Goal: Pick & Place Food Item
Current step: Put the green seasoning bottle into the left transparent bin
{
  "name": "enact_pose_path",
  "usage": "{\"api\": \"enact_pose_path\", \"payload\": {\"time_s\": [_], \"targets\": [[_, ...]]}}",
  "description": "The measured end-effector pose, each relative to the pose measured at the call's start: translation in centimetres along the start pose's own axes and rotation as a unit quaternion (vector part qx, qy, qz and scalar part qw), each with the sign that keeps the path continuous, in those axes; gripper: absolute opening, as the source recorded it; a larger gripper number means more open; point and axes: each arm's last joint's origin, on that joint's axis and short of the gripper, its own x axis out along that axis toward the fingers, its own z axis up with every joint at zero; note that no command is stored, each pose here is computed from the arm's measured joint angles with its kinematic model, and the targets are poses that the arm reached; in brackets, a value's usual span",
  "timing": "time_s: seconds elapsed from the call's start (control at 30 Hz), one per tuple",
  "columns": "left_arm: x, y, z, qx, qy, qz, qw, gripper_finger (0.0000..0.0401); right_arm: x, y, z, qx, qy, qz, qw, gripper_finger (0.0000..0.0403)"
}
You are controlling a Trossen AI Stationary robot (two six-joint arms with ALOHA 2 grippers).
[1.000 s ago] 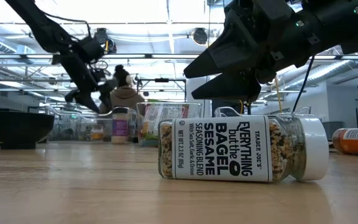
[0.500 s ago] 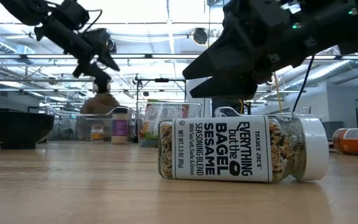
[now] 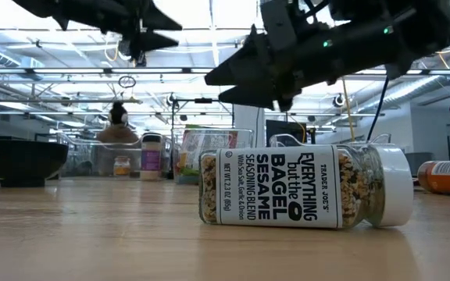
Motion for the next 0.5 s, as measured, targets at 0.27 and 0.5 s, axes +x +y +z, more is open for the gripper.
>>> {"api": "enact_pose_path", "payload": {"time_s": [0.27,0.5], "targets": [[1.8,-3.4,-0.7,0.016,-0.012,-0.113,0.993,0.0251,1.9,-0.5,-3.3,0.005,-0.139,-0.037,0.990,0.0283],[3.2,-5.8,-2.2,0.015,0.009,-0.162,0.987,0.0251,2.4,-1.0,-8.2,-0.004,-0.101,-0.121,0.988,0.0283]]}}
